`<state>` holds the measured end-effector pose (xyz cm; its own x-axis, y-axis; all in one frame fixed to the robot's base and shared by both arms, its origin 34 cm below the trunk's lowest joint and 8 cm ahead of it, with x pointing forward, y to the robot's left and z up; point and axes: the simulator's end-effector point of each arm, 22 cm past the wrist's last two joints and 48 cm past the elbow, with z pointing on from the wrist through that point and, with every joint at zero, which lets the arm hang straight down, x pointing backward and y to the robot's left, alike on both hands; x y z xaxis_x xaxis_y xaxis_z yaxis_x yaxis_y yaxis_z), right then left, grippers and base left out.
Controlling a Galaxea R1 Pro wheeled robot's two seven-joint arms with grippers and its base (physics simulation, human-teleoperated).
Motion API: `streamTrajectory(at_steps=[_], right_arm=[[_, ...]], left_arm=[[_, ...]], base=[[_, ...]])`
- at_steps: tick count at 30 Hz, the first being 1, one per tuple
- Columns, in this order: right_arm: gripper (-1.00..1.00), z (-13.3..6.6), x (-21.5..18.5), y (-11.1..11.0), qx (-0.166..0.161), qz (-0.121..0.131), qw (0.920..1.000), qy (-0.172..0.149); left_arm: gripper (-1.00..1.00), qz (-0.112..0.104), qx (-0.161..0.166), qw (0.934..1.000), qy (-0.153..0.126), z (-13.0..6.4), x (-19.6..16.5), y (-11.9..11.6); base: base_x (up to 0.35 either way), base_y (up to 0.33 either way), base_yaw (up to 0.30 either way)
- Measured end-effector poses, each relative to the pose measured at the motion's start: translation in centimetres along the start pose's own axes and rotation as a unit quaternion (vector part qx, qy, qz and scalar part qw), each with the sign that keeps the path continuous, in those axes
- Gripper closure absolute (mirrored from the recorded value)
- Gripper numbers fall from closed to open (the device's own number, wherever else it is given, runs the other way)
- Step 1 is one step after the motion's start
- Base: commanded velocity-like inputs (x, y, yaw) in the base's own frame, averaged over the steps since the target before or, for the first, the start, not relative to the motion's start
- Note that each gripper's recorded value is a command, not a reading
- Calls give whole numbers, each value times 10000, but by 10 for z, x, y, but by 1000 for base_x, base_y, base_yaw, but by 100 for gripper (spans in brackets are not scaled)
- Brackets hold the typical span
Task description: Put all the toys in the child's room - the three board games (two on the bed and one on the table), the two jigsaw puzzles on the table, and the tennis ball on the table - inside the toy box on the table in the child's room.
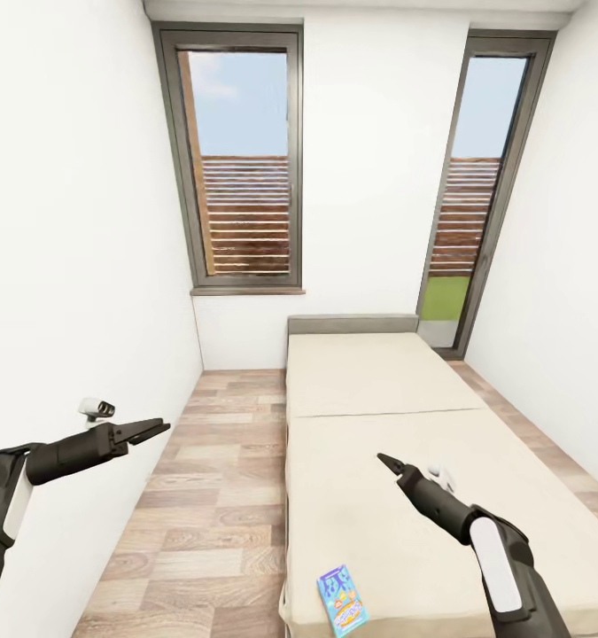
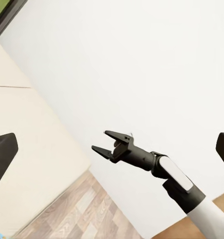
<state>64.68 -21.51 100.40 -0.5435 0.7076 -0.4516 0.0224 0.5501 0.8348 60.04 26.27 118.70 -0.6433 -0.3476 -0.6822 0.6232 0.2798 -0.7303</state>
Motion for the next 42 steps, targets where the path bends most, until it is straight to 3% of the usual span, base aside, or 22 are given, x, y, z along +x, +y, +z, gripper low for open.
streamTrajectory(at_steps=[8, 42], right_arm=[[-100, -10, -16, -11, 64, 61, 9998, -169], [-100, -9, -20, -14, 21, 104, 9997, -225]], left_arm=[[-100, -84, 150, 9999, -20, 15, 7, -3], [-100, -65, 177, 9998, -51, 16, 7, 0]], base=[[0, 0, 0], [0, 0, 0]])
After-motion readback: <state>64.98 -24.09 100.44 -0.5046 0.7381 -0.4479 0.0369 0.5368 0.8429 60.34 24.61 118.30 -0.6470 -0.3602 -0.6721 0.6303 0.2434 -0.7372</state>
